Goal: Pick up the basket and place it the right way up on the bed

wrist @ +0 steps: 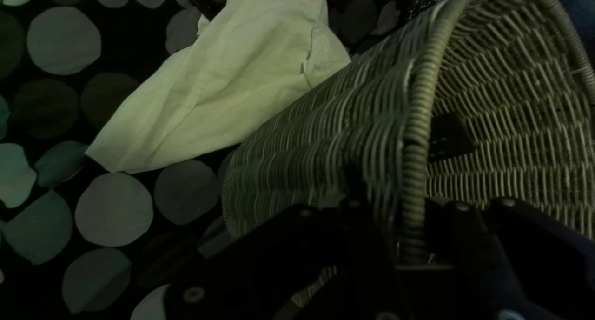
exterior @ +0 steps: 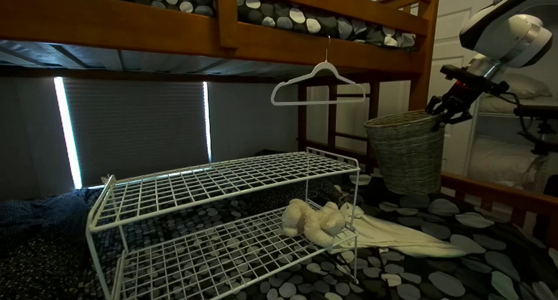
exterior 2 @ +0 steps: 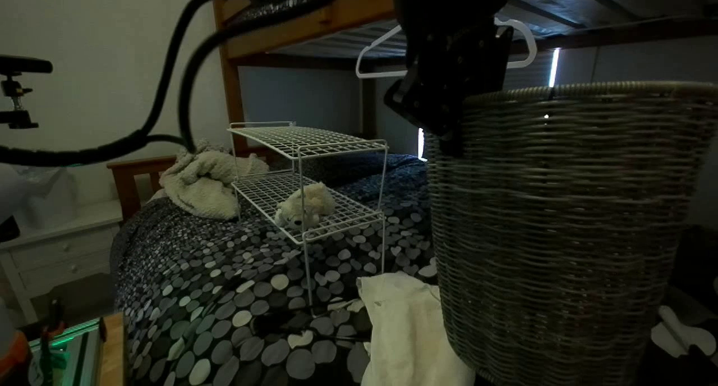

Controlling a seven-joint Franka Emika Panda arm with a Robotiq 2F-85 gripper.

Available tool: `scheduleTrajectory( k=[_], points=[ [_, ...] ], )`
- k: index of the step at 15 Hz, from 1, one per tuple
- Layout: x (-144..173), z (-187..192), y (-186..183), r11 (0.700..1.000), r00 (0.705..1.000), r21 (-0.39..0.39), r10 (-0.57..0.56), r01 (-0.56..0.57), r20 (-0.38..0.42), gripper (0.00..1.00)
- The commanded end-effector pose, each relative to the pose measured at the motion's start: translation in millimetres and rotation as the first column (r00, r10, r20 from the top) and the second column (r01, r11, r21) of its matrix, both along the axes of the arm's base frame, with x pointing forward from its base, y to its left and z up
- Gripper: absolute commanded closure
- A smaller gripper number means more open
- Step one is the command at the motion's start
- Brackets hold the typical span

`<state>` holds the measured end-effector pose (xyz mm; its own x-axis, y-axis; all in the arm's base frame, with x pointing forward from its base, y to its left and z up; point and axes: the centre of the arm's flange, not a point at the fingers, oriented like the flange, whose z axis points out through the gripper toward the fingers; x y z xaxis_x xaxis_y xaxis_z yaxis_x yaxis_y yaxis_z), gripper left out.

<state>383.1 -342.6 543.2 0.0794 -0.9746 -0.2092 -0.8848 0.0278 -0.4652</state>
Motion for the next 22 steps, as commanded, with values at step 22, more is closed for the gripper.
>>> scheduleTrajectory(
  k=[22],
  points=[
    [99,-98,-29,0.991,0.972,0.135,-0.044,0.013,0.229,0.98]
  ],
)
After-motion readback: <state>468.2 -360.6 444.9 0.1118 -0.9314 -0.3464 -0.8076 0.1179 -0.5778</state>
